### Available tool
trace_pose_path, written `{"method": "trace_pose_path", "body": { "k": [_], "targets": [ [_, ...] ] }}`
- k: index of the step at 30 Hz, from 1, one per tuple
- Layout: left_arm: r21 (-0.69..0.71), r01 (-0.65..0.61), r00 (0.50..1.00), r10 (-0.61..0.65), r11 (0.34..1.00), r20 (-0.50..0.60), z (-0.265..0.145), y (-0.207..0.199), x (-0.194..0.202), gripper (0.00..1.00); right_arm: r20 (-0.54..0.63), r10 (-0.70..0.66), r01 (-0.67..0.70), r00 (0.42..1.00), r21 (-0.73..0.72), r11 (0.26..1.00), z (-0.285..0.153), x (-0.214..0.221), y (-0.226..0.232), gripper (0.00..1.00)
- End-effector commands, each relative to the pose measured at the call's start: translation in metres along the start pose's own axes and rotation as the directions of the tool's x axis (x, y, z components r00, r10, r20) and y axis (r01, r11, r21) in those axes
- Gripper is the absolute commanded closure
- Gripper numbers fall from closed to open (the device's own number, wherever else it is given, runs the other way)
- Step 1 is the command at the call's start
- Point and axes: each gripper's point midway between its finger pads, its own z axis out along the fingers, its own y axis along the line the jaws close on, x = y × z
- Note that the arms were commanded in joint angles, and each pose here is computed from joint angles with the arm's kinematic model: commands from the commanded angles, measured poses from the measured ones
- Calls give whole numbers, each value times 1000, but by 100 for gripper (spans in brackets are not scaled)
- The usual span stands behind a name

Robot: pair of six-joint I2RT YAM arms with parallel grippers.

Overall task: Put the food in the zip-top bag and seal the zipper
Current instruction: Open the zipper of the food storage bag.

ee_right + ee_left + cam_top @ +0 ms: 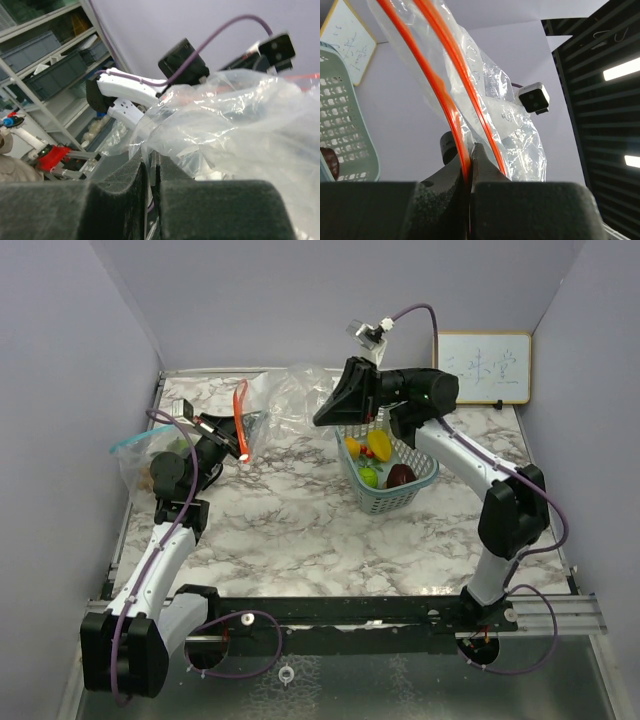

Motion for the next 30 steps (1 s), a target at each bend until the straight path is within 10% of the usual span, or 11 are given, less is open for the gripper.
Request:
{"method": "trace_pose_path", "body": {
  "k": [1,7,15,25,30],
  "targets": [
    [3,-83,996,83,997,11,-2,-1,-3,100,-59,61,-54,996,114,992,-10,10,-6,88],
    [-226,-305,952,299,925,-61,-1,25,-8,100,-106,39,41,994,658,752,-64,11,-76,62],
    [-539,-615,773,576,575,-266,-19,53,-44,100,-188,93,123,978,872,473,-110,19,-102,53],
    [-674,-718,643,537,176,-545,-64,118,-62,100,-261,109,179,959,859,480,-67,34,-117,48],
    [-625,-757,608,551,188,-571,-49,121,-52,100,-208,154,93,966,832,547,-28,57,-129,47]
  ]
}}
